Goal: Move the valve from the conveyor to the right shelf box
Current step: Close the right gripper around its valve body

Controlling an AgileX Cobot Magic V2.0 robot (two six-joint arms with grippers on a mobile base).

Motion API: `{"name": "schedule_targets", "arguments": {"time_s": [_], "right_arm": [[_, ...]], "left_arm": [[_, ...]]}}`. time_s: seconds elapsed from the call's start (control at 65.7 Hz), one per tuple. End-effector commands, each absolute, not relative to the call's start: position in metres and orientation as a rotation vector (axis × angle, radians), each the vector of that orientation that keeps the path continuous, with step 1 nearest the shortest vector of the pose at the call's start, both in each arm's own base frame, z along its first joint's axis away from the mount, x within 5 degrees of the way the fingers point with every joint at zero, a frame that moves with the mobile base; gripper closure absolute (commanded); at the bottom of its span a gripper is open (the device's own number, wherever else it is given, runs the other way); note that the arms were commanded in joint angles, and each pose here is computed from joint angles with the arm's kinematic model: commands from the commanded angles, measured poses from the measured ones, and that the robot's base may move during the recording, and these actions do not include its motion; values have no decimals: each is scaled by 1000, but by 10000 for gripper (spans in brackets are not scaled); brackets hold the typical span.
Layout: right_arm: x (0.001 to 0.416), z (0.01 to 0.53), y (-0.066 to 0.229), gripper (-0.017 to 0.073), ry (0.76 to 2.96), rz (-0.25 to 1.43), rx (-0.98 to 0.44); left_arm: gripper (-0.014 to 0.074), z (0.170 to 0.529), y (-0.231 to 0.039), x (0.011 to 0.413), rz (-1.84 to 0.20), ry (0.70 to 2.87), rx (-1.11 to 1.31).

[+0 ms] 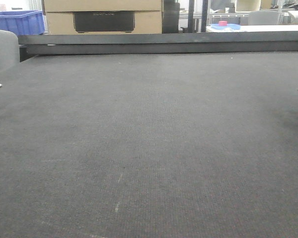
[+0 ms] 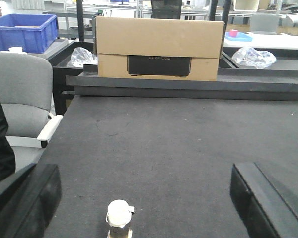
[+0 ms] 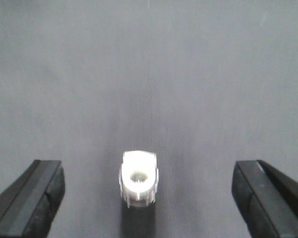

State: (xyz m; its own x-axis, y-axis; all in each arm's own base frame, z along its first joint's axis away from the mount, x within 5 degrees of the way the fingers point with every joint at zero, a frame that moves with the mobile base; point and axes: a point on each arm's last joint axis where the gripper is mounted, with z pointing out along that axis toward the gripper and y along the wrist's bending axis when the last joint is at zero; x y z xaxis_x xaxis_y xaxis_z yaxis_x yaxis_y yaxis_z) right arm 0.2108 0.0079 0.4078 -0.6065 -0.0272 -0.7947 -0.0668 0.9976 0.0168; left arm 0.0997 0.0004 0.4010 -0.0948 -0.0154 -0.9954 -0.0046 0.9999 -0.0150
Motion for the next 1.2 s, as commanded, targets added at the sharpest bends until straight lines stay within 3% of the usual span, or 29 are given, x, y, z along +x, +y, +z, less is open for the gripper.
{"name": "schedule_targets", "arguments": {"time_s": [0.0,0.335,0.792,1.036,1.112,1.188], "right_arm": [[229,403,7,-10,2371,27,-124],[302,336,9,-10,2714,53,-157],[354,260,10,-10,2846,76,-143],[359,252,10,-9,2847,74,-148],[358,252,10,25,2851,74,-152],[356,252,11,134,2875,74,-176]], "left_arm": [[-7,404,-1,99,-12,1654,-4],[-7,404,0,99,-11,1656,-6],[-7,404,0,99,-12,1658,-5],[-7,404,0,99,-12,1658,-5],[-7,404,0,99,-12,1658,-5],[-7,404,0,99,-12,1658,-5]]}}
